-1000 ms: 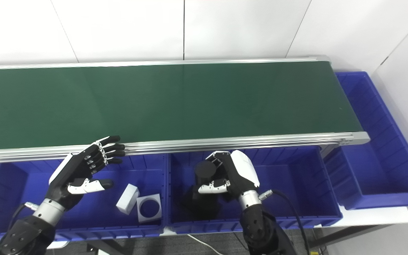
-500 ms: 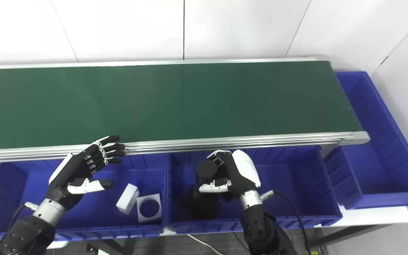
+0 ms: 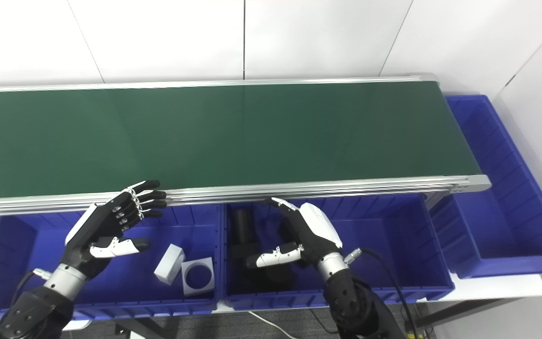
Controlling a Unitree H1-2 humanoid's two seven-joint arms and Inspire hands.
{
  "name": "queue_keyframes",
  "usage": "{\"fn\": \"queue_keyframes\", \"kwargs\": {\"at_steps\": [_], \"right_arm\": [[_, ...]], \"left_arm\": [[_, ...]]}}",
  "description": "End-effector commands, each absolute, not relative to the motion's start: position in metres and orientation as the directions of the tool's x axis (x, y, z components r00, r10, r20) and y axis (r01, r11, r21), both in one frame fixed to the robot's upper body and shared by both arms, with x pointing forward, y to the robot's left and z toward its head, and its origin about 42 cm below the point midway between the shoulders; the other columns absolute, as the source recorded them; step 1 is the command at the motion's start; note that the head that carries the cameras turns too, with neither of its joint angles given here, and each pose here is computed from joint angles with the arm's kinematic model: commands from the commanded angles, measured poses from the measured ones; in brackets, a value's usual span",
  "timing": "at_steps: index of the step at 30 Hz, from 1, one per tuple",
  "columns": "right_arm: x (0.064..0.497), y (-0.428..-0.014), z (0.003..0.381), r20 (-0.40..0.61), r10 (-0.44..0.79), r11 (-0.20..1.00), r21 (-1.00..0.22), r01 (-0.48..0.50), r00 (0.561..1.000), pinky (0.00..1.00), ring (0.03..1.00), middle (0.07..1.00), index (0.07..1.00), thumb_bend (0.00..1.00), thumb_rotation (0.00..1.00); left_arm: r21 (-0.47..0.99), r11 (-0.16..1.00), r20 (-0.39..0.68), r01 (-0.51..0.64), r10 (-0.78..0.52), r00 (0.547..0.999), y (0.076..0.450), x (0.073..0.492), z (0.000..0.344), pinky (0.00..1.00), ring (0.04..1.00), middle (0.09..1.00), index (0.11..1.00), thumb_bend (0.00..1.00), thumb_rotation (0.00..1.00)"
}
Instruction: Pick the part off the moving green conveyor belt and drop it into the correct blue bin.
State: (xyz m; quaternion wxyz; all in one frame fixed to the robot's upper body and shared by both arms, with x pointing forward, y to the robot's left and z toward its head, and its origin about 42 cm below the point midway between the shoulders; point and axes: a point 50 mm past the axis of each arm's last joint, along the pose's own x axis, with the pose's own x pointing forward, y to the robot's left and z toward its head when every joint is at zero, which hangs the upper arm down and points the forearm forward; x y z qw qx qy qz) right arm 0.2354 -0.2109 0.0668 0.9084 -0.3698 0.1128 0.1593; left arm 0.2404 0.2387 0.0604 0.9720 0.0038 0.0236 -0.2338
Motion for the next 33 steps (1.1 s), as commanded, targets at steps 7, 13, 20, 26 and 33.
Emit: {"fn": "queue_keyframes", "kwargs": {"at_steps": [7,13,20,26,33], "right_arm": [[0.242,-0.212,0.083,-0.276,0.206,0.7,-0.629,-0.338,0.939,0.87,0.904,0.905,0.888,1.0,0.35],[0.23,-0.203,0.095,-0.186,0.249,0.767,-0.562,-0.311,0.95,0.78,0.845,0.851,0.873,0.94,0.54],[0.213,-0.172,0.124,-0.027,0.301,0.867,-0.408,-0.286,0.953,0.76,0.816,0.811,0.852,0.89,0.62],[0.204,-0.143,0.142,0.09,0.286,0.929,-0.27,-0.253,0.954,0.72,0.784,0.802,0.831,0.85,0.57],[0.208,-0.124,0.128,0.129,0.276,0.944,-0.224,-0.243,0.952,0.72,0.786,0.807,0.839,0.84,0.54]], "left_arm": [[0.02,0.884,-0.005,0.468,-0.468,0.884,0.236,0.247,0.068,0.73,0.761,0.78,0.833,0.95,0.31],[0.008,0.885,-0.007,0.465,-0.465,0.885,0.232,0.246,0.064,0.73,0.759,0.779,0.832,0.96,0.3],[0.023,0.884,-0.013,0.467,-0.467,0.884,0.23,0.245,0.059,0.72,0.761,0.787,0.837,0.97,0.32],[0.03,0.884,-0.016,0.466,-0.466,0.885,0.229,0.242,0.056,0.72,0.767,0.792,0.836,0.95,0.32],[0.032,0.887,-0.01,0.46,-0.46,0.888,0.225,0.239,0.053,0.71,0.762,0.792,0.832,0.96,0.32]]}}
